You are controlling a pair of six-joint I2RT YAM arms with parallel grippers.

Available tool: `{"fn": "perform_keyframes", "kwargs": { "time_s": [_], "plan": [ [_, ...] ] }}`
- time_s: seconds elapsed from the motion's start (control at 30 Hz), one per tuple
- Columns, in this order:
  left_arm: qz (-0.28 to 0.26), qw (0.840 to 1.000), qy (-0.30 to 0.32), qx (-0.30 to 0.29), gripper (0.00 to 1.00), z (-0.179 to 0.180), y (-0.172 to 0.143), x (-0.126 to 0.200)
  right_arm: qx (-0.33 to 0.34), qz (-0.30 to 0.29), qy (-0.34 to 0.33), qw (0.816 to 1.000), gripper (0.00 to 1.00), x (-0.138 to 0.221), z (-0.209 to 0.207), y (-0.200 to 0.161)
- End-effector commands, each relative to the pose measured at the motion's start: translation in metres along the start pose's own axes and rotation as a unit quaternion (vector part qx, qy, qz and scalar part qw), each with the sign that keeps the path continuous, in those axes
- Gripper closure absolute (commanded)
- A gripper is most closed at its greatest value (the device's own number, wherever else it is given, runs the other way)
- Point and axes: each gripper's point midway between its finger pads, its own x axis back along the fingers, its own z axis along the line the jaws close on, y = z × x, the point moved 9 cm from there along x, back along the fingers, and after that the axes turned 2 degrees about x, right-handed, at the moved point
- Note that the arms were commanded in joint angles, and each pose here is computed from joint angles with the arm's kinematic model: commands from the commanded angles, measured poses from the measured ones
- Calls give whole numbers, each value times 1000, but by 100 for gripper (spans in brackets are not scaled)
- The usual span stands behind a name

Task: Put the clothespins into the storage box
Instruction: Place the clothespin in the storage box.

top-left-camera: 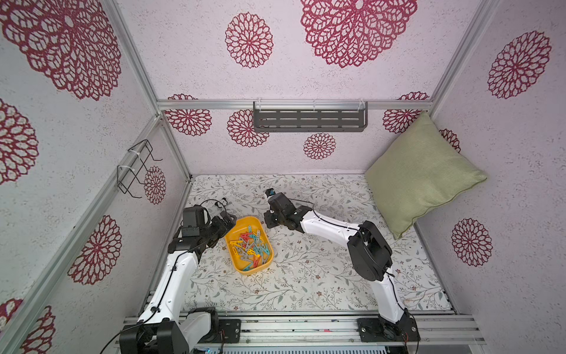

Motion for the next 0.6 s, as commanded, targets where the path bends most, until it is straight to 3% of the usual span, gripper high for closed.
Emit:
{"fn": "perform_keyframes", "kwargs": {
  "time_s": [0.0, 0.1, 0.3, 0.57],
  "plan": [
    [2, 1000, -1, -4, 3, 7, -2, 5, -7, -39, 60, 997, 86, 22, 30, 25],
    [1, 1000, -1, -1, 3, 8, -3, 6, -2, -36, 85, 996, 81, 21, 44, 25],
    [13, 1000, -16, 7, 3, 3, -2, 4, 6, -45, 65, 997, 56, 31, 36, 27],
    [38, 999, -32, -17, 3, -22, -12, -16, -2, -57, -10, 998, 48, 46, -25, 24]
  ]
}}
